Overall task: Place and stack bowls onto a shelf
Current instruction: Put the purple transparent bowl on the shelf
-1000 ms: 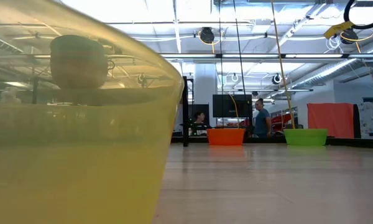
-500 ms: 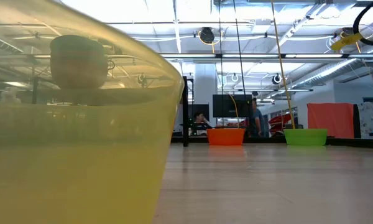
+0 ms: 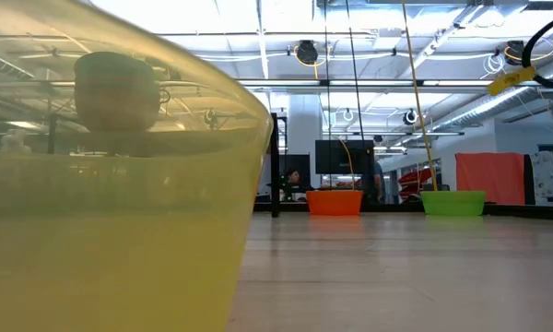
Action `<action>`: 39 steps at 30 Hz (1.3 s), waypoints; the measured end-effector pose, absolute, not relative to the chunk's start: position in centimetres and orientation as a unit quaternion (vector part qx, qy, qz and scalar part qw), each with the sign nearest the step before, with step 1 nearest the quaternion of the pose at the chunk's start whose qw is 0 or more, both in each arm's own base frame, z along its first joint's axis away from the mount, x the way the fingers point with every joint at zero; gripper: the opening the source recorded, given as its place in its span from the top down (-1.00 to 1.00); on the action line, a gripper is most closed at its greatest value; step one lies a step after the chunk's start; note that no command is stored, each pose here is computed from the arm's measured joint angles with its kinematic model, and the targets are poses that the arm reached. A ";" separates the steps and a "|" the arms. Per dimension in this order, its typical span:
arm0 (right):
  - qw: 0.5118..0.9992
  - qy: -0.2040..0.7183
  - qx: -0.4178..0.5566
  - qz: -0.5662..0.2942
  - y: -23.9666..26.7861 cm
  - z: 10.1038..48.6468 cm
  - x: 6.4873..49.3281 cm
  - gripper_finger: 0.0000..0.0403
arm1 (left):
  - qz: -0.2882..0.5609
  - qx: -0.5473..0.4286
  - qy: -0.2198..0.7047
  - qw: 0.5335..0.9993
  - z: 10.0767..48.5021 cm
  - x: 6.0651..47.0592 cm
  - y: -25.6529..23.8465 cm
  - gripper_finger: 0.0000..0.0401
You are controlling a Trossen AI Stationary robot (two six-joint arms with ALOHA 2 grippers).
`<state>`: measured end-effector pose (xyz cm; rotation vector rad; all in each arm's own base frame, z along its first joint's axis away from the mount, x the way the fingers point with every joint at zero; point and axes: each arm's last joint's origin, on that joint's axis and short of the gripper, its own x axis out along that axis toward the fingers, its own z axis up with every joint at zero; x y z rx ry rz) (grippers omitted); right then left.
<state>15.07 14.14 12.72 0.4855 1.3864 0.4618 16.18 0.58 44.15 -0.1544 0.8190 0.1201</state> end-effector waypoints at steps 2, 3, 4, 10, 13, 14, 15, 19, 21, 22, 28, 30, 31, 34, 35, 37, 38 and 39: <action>0.716 0.631 0.218 0.205 14.2 12.4 15.2 0.48 | 0.058 -0.075 0.398 0.913 44.1 16.2 0.6 0.56; 0.714 0.634 0.217 0.203 14.2 12.2 15.2 0.54 | 0.058 -0.075 0.397 0.913 44.2 16.2 0.6 0.56; 0.714 0.635 0.216 0.201 14.3 12.2 15.2 0.60 | 0.058 -0.075 0.398 0.913 44.1 16.2 0.6 0.56; 0.721 0.630 0.222 0.183 14.0 12.3 15.3 0.96 | 0.058 -0.075 0.398 0.913 44.1 16.2 0.6 0.56; 0.733 0.618 0.249 0.141 13.4 12.7 15.5 0.98 | 0.058 -0.075 0.398 0.913 44.1 16.2 0.6 0.56; 0.733 0.615 0.258 0.135 13.2 13.0 15.6 0.99 | 0.058 -0.074 0.398 0.913 44.1 16.2 0.6 0.56; 0.733 0.613 0.266 0.131 13.0 13.3 15.6 0.99 | 0.058 -0.074 0.398 0.913 44.1 16.2 0.6 0.56; 0.726 0.619 0.286 0.092 11.6 14.9 15.4 0.99 | 0.054 -0.065 0.398 0.913 44.1 16.2 0.6 0.56; 0.730 0.618 0.282 0.070 10.9 16.4 15.5 1.00 | 0.052 -0.061 0.399 0.914 44.1 16.2 0.6 0.56; 0.735 0.617 0.275 0.059 10.5 17.3 15.6 1.00 | 0.052 -0.061 0.399 0.914 44.1 16.2 0.6 0.56; 0.780 0.584 0.225 0.018 7.9 23.7 16.6 1.00 | 0.045 -0.045 0.399 0.914 44.1 16.2 0.6 0.56; 0.799 0.567 0.200 0.004 7.0 25.9 17.1 1.00 | 0.042 -0.037 0.400 0.915 44.1 16.2 0.6 0.56; 0.809 0.557 0.188 -0.002 6.5 27.0 17.5 1.00 | 0.040 -0.032 0.400 0.915 44.1 16.2 0.6 0.56; 0.841 0.516 0.156 -0.041 4.8 30.0 18.8 1.00 | 0.037 -0.025 0.400 0.915 44.1 16.2 0.6 0.56; 0.852 0.500 0.148 -0.055 4.2 31.0 19.4 1.00 | 0.037 -0.025 0.400 0.915 44.1 16.2 0.6 0.56; 0.868 0.473 0.131 -0.073 2.8 32.8 20.5 1.00 | 0.037 -0.026 0.400 0.915 44.1 16.2 0.6 0.56; 0.875 0.462 0.122 -0.076 2.2 33.7 21.1 1.00 | 0.037 -0.026 0.400 0.915 44.1 16.2 0.6 0.56; 0.882 0.451 0.110 -0.076 1.6 34.4 21.7 1.00 | 0.037 -0.026 0.400 0.915 44.1 16.2 0.6 0.56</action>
